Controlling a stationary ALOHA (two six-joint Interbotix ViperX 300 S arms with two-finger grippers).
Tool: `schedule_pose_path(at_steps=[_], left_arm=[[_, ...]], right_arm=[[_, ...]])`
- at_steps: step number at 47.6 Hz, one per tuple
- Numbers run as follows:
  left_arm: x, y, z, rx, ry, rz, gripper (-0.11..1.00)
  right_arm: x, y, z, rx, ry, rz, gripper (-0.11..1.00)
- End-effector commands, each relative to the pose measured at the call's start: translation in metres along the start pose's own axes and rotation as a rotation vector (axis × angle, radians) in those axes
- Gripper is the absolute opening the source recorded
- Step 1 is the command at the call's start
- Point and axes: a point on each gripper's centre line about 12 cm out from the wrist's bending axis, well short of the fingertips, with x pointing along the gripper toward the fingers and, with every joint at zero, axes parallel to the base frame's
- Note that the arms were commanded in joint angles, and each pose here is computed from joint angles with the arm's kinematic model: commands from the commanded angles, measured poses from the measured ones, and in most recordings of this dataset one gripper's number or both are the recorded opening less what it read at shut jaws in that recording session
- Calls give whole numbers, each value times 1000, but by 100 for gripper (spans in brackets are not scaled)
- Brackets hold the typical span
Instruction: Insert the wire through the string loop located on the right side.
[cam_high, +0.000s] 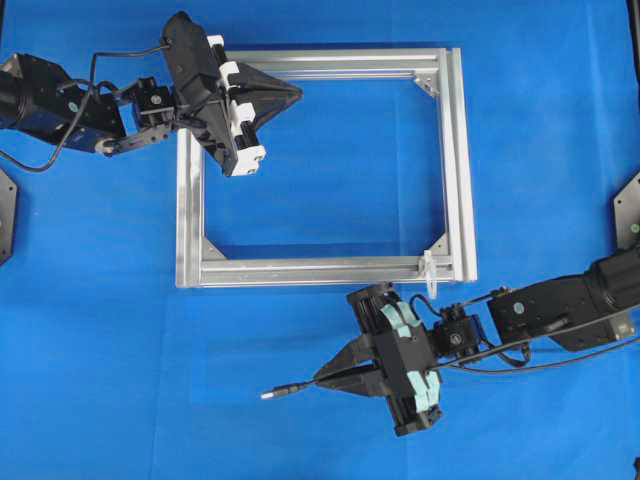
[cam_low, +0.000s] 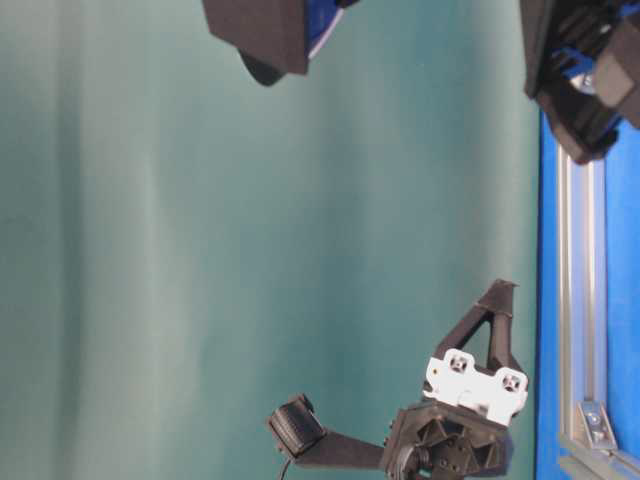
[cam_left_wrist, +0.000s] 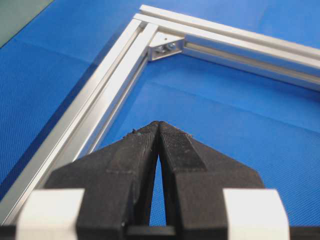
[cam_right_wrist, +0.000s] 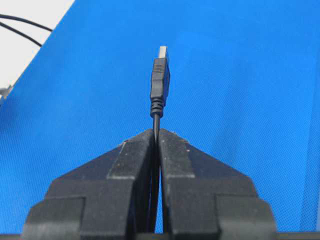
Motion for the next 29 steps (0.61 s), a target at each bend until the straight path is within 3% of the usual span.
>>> schedule_pose_path(at_steps=[1, 29], left_arm=[[-2, -2, 14, -1, -43, -6, 0], [-3, -2, 14, -3, -43, -8, 0]], right_arm=[[-4, 1, 14, 3, -40, 4, -3], [-4, 1, 15, 4, -40, 2, -3]])
